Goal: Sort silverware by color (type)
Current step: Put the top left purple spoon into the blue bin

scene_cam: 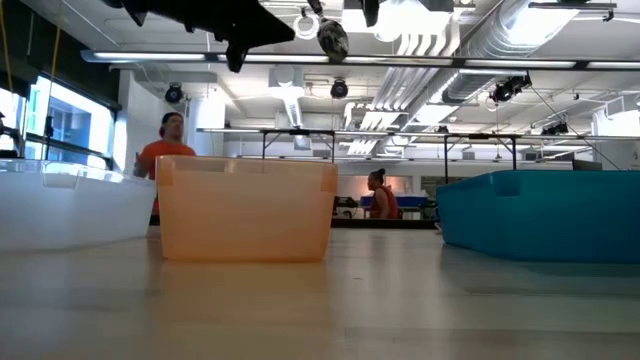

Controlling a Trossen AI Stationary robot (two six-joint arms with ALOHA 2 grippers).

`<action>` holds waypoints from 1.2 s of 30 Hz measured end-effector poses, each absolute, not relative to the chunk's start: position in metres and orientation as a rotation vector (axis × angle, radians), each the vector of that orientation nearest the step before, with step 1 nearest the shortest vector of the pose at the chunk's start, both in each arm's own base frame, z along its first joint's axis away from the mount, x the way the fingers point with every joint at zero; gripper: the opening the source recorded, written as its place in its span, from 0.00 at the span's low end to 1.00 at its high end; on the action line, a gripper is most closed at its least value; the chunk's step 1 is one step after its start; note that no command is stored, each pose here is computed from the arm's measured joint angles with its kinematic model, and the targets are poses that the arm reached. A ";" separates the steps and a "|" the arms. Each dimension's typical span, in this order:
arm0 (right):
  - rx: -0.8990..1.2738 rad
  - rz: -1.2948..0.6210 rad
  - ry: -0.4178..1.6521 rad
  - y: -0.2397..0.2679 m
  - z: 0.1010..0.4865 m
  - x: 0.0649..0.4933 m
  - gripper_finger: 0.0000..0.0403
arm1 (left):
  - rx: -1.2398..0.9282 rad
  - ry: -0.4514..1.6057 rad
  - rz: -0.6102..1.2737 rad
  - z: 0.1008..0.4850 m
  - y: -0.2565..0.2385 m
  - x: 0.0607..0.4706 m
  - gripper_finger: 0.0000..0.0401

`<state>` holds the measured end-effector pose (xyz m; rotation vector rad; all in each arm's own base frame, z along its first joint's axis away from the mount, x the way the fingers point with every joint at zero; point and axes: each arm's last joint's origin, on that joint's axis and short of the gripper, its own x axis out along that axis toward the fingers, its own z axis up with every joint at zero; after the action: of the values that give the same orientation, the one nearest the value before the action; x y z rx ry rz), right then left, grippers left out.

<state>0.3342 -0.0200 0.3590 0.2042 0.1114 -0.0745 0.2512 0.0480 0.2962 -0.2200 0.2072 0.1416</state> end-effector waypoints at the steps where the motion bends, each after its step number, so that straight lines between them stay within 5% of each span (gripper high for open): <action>1: 0.204 -0.075 0.110 -0.020 0.360 0.333 0.00 | -0.221 0.205 0.144 0.297 0.049 0.250 0.00; 15: 0.188 -0.097 0.221 -0.020 0.375 0.295 0.00 | -0.207 0.165 0.153 0.309 0.050 0.236 0.00; 23: 0.237 -0.123 0.351 -0.018 0.374 0.271 0.00 | -0.304 0.120 0.156 0.277 0.049 0.232 0.00; 36: 0.476 -0.169 0.496 0.007 0.329 0.217 0.00 | -0.368 0.122 0.160 0.264 0.049 0.229 0.00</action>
<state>0.2166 0.0072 0.3290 0.4756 0.4964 -0.1686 0.2292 0.0489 0.2635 -0.3677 0.1219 0.1600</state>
